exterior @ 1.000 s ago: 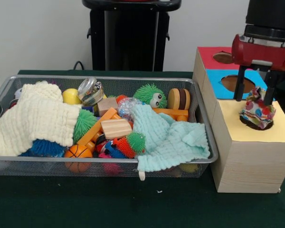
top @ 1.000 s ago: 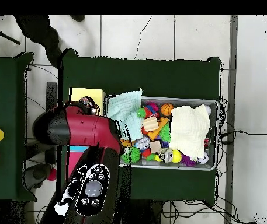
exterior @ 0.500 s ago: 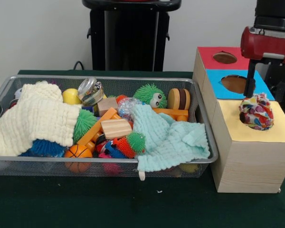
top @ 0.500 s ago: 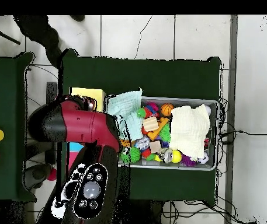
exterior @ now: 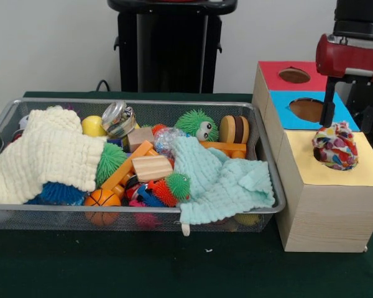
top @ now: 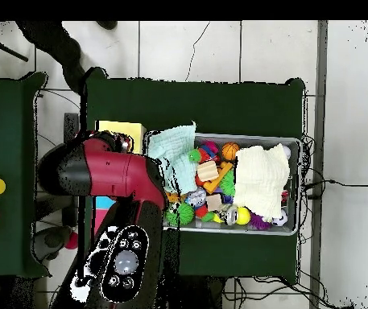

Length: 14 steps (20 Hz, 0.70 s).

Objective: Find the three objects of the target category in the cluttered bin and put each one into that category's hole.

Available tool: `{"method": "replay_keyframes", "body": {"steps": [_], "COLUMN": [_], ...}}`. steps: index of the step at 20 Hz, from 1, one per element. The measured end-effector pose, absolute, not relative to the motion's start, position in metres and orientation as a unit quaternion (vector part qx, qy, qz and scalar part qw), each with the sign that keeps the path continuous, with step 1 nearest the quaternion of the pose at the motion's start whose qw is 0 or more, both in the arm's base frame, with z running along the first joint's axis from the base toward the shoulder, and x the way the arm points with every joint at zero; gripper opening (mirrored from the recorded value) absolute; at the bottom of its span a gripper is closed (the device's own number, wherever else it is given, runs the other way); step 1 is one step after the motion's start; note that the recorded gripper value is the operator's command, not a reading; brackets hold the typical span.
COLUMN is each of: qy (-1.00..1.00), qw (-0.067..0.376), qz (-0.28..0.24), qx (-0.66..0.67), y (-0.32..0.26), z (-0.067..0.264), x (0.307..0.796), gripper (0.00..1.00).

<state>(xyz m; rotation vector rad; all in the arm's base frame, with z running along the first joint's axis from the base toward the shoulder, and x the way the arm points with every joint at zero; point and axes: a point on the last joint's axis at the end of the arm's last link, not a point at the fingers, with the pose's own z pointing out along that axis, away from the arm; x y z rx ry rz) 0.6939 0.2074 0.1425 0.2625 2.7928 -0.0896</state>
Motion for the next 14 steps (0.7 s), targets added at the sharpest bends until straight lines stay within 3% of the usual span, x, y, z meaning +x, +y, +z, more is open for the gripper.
{"method": "replay_keyframes", "body": {"steps": [9, 10, 14], "qy": [0.982, 0.983, 0.985], "qw": [0.164, 0.155, 0.145], "qz": [-0.031, -0.030, -0.029], "qx": [0.092, 0.092, 0.093], "y": [0.2080, 0.2089, 0.2099], "z": [0.1441, 0.1456, 0.1474], "x": [0.6939, 0.6933, 0.6921], "gripper": [1.00, 0.00, 0.00]}}
